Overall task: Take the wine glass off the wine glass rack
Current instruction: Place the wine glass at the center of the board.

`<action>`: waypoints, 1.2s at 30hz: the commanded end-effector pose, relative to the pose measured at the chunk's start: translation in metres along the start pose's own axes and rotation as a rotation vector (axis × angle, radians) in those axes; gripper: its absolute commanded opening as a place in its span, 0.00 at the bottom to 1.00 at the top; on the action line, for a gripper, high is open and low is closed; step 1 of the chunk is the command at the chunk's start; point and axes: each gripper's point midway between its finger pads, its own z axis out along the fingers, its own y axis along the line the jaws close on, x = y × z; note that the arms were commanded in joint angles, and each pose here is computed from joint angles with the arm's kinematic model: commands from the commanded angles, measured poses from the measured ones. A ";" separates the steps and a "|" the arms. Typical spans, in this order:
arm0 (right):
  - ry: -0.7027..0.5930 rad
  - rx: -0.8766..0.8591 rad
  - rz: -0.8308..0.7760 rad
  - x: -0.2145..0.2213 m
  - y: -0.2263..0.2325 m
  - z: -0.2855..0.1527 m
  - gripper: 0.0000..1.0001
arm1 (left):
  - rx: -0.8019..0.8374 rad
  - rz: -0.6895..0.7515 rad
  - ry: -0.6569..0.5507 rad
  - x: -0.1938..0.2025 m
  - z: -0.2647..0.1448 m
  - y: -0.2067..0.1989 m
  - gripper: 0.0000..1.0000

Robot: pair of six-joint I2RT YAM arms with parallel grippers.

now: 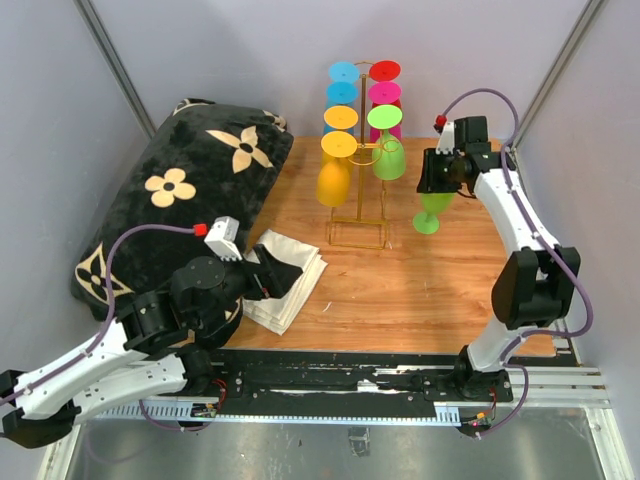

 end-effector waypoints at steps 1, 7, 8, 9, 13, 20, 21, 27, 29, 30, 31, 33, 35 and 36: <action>-0.113 0.010 0.004 -0.026 0.003 -0.048 0.40 | 0.038 0.001 0.079 0.006 0.005 -0.020 1.00; -0.213 0.043 0.005 -0.033 0.005 -0.092 0.59 | 0.069 -0.027 0.167 0.025 0.016 -0.033 1.00; -0.234 0.043 0.013 -0.033 0.007 -0.099 0.63 | 0.069 -0.041 0.175 0.027 0.017 -0.034 1.00; -0.254 0.035 0.022 -0.034 0.010 -0.105 0.69 | 0.071 -0.056 0.180 0.029 0.019 -0.036 1.00; -0.340 -0.041 0.150 -0.039 0.029 -0.127 0.91 | 0.000 -0.156 0.168 0.028 0.023 -0.030 1.00; -0.477 -0.189 0.401 -0.059 0.050 -0.168 0.98 | -0.071 -0.238 0.157 0.030 0.017 -0.014 1.00; -0.513 -0.240 0.406 -0.062 0.054 -0.174 0.98 | -0.027 -0.229 0.164 0.029 0.015 -0.021 1.00; -0.651 -0.600 0.462 -0.067 0.081 -0.187 0.98 | 0.083 -0.278 0.113 0.023 0.007 -0.029 1.00; -0.568 -0.650 0.448 -0.063 0.088 -0.179 0.98 | 0.084 -0.282 0.105 0.025 0.005 -0.024 1.00; -0.530 -0.663 0.433 -0.061 0.091 -0.177 0.98 | 0.075 -0.286 0.102 0.026 0.005 -0.021 0.99; -0.500 -0.671 0.416 -0.060 0.093 -0.177 0.98 | 0.064 -0.290 0.101 0.026 0.005 -0.018 1.00; -0.483 -0.665 0.384 -0.059 0.095 -0.180 0.99 | 0.065 -0.278 0.089 0.027 0.005 -0.015 1.00; -0.508 -0.641 0.372 -0.059 0.093 -0.183 0.98 | 0.128 -0.265 0.058 0.023 0.006 -0.022 1.00; -0.523 -0.626 0.374 -0.060 0.091 -0.184 0.98 | 0.134 -0.288 0.031 0.020 0.007 -0.021 1.00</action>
